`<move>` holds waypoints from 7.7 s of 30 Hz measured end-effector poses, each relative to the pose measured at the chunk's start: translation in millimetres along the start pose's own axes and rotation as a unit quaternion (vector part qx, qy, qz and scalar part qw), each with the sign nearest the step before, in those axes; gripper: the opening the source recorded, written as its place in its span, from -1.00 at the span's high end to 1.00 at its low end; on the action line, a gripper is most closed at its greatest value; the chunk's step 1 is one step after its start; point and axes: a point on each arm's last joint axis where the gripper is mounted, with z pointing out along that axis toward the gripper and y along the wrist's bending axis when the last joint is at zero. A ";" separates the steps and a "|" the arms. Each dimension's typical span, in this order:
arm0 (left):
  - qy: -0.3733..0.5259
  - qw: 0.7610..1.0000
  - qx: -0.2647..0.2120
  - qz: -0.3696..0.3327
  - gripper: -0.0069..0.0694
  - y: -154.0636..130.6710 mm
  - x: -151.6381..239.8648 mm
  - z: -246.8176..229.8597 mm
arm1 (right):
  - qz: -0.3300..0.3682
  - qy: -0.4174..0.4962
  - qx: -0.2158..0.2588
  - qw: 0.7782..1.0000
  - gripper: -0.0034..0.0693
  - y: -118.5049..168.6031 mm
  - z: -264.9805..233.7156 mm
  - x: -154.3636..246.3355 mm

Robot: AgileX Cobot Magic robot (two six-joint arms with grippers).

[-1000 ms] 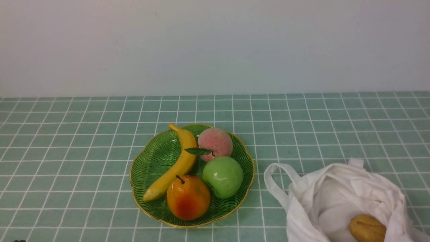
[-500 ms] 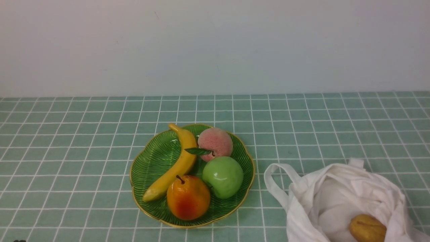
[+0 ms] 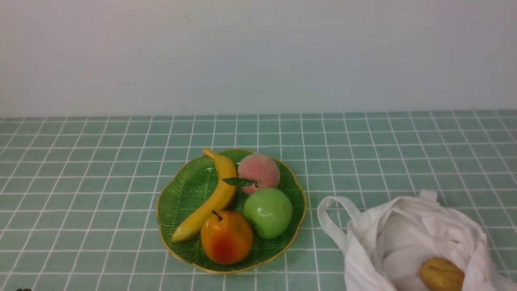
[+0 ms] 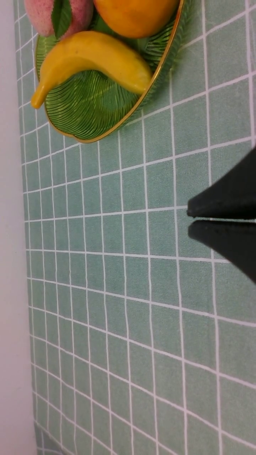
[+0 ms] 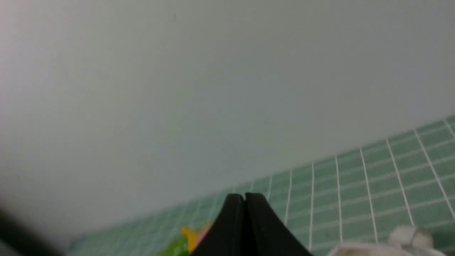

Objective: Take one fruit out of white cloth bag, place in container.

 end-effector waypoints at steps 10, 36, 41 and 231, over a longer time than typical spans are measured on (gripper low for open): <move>0.000 1.000 0.000 0.000 0.84 0.0 0.0 0.0 | -0.144 0.371 0.018 0.917 0.94 -13.1 87.0 -24.1; 0.000 1.000 0.000 0.000 0.84 0.0 0.0 0.0 | -0.342 0.560 0.092 0.749 0.16 -32.3 208.5 87.4; 0.000 1.000 0.000 0.000 0.84 0.0 0.0 0.0 | -0.342 0.575 0.095 0.737 -0.37 -39.1 218.8 102.2; 0.000 1.000 0.000 0.000 0.84 0.0 0.0 0.0 | -0.232 -0.001 0.132 0.964 0.94 -80.3 5.7 111.9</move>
